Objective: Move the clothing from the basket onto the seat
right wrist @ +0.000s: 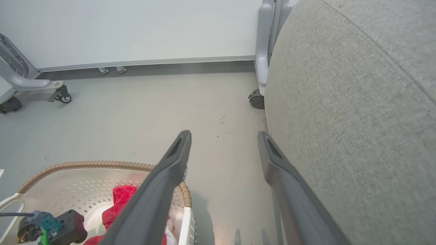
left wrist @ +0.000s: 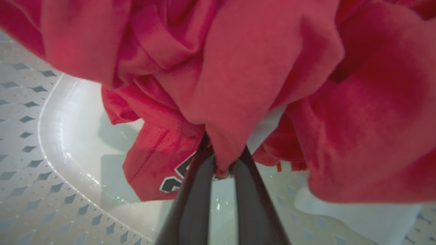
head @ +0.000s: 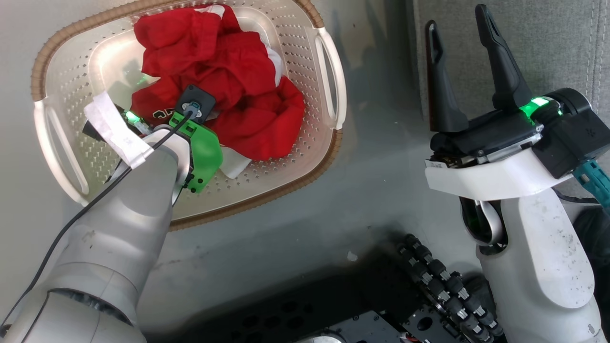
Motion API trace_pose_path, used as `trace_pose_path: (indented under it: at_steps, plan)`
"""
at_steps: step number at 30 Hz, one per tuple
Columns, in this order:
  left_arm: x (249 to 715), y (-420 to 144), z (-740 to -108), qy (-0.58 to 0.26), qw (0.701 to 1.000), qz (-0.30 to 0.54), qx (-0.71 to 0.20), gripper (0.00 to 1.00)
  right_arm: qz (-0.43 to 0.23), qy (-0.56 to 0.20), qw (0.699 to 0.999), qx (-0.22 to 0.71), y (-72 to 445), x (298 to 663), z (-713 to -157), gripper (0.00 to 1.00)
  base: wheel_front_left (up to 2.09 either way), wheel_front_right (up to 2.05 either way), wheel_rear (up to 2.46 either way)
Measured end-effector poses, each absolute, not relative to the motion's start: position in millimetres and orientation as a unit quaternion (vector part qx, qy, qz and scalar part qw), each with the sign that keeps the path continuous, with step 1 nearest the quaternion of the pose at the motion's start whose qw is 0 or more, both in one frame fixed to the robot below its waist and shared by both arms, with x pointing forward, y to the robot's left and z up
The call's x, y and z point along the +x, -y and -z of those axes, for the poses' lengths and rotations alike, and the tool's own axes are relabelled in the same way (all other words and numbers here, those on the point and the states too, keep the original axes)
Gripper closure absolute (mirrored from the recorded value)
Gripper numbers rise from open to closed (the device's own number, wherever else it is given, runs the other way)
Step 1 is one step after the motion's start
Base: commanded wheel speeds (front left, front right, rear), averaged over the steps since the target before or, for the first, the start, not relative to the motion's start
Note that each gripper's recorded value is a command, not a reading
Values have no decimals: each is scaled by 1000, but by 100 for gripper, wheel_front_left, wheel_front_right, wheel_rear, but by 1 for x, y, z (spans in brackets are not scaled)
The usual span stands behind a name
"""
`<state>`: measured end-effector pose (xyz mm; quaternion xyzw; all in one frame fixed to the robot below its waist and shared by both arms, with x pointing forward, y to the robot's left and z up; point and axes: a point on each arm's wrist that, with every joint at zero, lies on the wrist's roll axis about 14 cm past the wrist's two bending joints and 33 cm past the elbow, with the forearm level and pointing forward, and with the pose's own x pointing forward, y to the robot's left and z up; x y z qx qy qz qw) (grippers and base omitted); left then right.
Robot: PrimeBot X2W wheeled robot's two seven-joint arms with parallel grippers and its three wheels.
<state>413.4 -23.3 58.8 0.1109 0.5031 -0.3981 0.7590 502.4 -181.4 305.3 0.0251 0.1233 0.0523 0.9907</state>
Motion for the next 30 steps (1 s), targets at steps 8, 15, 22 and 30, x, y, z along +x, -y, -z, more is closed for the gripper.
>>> trace_pose_path:
  at_steps: [8, 15, 22, 30]
  plan:
    - [432, 27, -72, -464, 787, 395, 96, 100, -49, -115, 992, 23, 184, 504, -314, 0, 0, 0, 0]
    - [453, 30, -107, -421, 830, 364, 39, 100, -57, -99, 993, 18, 179, 505, -332, 0, 0, 0, 0]
    - [473, 36, -161, -363, 866, 343, -10, 100, -60, -79, 995, 18, 174, 501, -358, 0, 0, 0, 0]
    - [486, 32, -238, -280, 903, 321, -55, 100, -60, -54, 996, 22, 170, 491, -392, 0, 0, 0, 0]
